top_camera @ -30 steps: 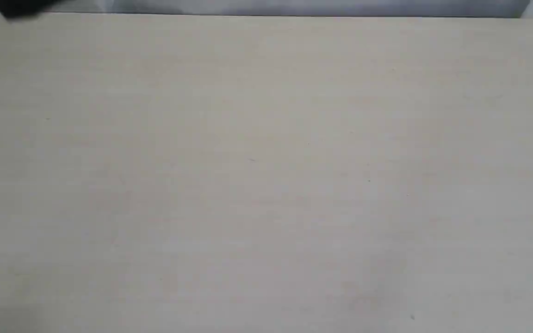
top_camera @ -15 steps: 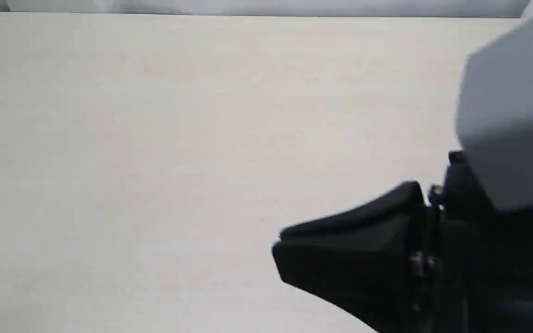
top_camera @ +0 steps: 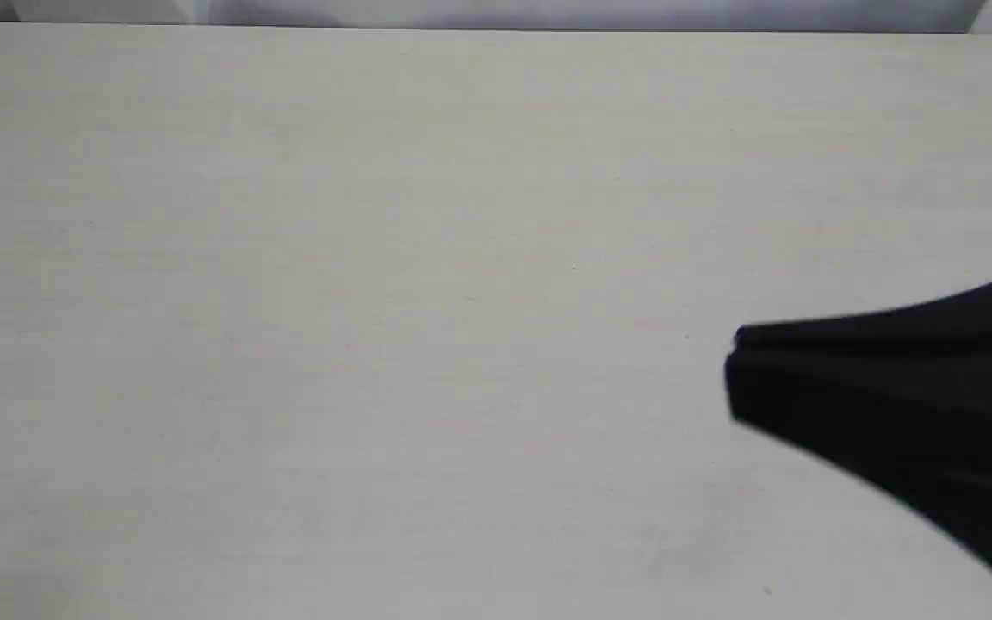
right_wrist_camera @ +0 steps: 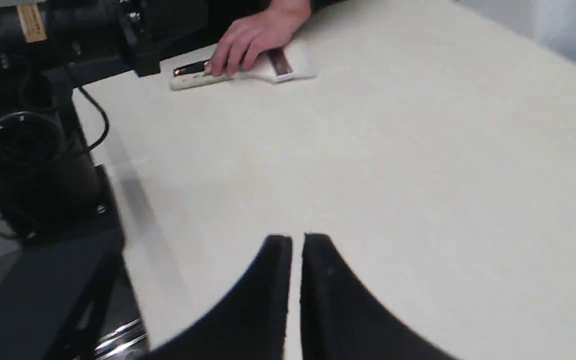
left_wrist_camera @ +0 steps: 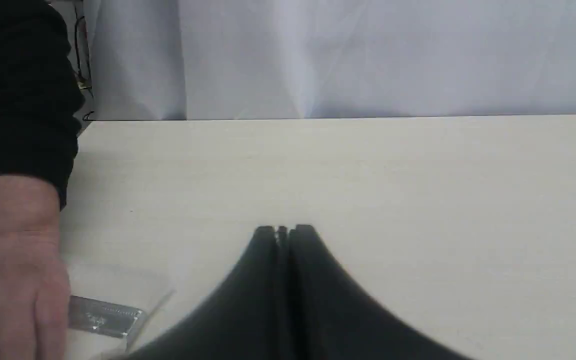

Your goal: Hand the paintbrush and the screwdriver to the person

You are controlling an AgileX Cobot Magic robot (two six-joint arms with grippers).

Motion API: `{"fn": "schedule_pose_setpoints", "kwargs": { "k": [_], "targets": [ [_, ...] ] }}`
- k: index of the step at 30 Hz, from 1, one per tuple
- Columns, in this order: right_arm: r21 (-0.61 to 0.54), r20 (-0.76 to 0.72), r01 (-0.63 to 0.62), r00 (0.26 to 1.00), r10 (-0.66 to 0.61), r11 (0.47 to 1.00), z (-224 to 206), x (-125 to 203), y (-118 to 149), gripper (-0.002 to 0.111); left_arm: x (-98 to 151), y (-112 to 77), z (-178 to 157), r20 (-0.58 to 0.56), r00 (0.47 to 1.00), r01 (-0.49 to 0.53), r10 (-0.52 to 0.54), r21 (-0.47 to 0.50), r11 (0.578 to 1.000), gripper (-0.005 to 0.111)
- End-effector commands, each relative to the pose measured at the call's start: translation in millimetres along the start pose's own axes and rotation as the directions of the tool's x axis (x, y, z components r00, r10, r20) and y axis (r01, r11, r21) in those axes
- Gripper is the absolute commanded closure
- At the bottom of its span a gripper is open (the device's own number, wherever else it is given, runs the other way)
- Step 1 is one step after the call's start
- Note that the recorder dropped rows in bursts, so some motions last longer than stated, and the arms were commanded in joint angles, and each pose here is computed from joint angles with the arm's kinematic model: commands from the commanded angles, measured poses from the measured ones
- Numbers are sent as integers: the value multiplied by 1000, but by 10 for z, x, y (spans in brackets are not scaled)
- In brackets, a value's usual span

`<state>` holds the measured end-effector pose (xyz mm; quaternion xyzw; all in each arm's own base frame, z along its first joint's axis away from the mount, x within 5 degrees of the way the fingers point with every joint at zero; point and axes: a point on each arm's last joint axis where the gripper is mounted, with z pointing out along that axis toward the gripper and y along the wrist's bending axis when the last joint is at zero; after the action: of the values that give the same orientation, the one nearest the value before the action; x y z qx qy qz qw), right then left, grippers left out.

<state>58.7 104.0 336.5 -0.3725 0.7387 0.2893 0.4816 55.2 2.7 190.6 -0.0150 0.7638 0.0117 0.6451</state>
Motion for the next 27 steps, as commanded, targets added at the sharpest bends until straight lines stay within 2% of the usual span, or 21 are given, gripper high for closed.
{"fn": "schedule_pose_setpoints", "kwargs": {
  "k": [1,3,7,12,14,20,23,27],
  "targets": [
    [145,85,12,996,-25,989,-125,48,-191,104,3,-6,0,4,1000,4,-4,9,1000,107],
    [241,151,-6,988,-32,970,-193,125,-304,104,-1,-5,0,7,1000,2,-3,9,1000,107],
    [461,246,-48,966,-76,886,-292,381,-510,104,-1,-5,0,7,1000,2,-3,9,1000,107],
    [662,298,-168,953,-51,730,-381,756,-663,104,-1,-5,0,7,1000,2,-3,9,1000,107],
    [736,314,-231,949,-18,637,-423,926,-711,104,-1,-5,0,7,1000,2,-3,9,1000,107],
    [854,329,-296,944,-4,427,-501,1276,-742,104,-1,-5,0,7,1000,2,-3,9,1000,107],
    [874,325,-298,946,-7,383,-520,1338,-736,104,-1,-5,0,7,1000,2,-3,9,1000,107],
    [878,325,-298,946,-8,376,-528,1343,-731,104,-1,-5,0,7,1000,2,-3,9,1000,107]
  ]
}}
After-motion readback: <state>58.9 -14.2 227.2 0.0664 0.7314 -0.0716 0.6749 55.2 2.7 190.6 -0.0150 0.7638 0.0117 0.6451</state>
